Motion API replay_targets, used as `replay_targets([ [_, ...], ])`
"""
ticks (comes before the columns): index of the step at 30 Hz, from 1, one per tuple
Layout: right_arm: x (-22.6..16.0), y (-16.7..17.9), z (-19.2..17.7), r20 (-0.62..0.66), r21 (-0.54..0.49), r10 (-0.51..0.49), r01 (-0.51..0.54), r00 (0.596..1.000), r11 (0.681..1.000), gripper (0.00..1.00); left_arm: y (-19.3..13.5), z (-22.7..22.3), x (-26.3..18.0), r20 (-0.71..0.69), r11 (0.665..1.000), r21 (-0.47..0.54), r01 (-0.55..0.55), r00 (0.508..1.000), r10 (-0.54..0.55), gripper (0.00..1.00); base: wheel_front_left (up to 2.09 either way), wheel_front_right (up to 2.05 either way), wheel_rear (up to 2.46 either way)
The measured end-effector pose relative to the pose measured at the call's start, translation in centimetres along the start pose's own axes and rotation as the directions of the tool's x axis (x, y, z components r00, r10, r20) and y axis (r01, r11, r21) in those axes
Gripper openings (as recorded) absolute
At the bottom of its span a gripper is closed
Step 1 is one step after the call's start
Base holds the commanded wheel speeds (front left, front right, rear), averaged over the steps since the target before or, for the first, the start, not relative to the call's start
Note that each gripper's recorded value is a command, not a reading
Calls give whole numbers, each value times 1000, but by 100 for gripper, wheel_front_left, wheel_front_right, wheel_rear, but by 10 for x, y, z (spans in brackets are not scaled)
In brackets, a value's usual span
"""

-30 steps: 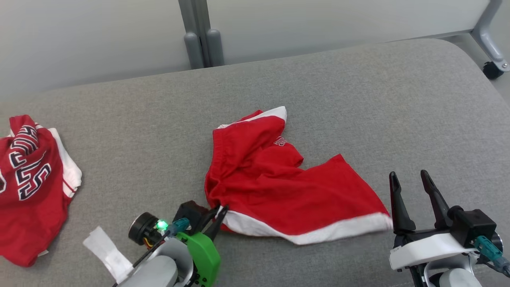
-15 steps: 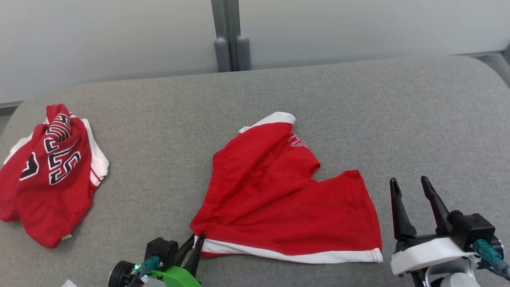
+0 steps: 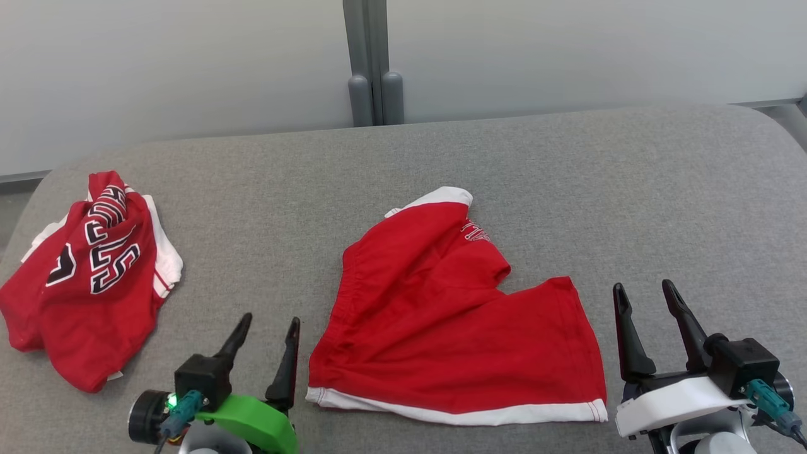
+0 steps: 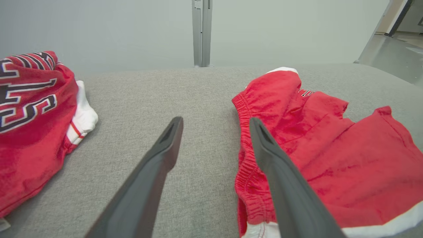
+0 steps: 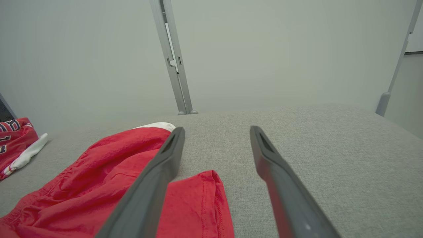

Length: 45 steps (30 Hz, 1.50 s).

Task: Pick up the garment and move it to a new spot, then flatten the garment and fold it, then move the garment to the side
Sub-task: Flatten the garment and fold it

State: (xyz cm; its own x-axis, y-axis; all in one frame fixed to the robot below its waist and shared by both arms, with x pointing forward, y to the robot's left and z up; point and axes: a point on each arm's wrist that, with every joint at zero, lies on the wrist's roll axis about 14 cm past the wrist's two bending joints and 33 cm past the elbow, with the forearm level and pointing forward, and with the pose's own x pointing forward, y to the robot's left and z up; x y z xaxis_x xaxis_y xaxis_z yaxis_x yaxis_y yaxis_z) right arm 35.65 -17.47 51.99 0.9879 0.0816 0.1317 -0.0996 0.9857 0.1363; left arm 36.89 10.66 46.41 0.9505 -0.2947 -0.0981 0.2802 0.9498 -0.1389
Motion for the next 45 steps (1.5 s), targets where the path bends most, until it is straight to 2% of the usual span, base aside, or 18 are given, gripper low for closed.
replay_targets([
  [14, -11, -6, 6, 11, -24, -8, 8, 1000, 1000, 100, 51, 32, -18, 130, 984, -5, -181, 975, 180, 100, 0, 0, 0],
  [24, -21, -4, 1, -6, -29, -1, 1, 1000, 1000, 100, 59, 34, -32, 152, 980, -28, -198, 968, 200, 100, 0, 0, 0],
  [45, -24, 4, 2, -3, -36, 22, -22, 1000, 999, 100, 62, 43, -44, 190, 982, -10, -187, 964, 185, 100, 0, 0, 0],
])
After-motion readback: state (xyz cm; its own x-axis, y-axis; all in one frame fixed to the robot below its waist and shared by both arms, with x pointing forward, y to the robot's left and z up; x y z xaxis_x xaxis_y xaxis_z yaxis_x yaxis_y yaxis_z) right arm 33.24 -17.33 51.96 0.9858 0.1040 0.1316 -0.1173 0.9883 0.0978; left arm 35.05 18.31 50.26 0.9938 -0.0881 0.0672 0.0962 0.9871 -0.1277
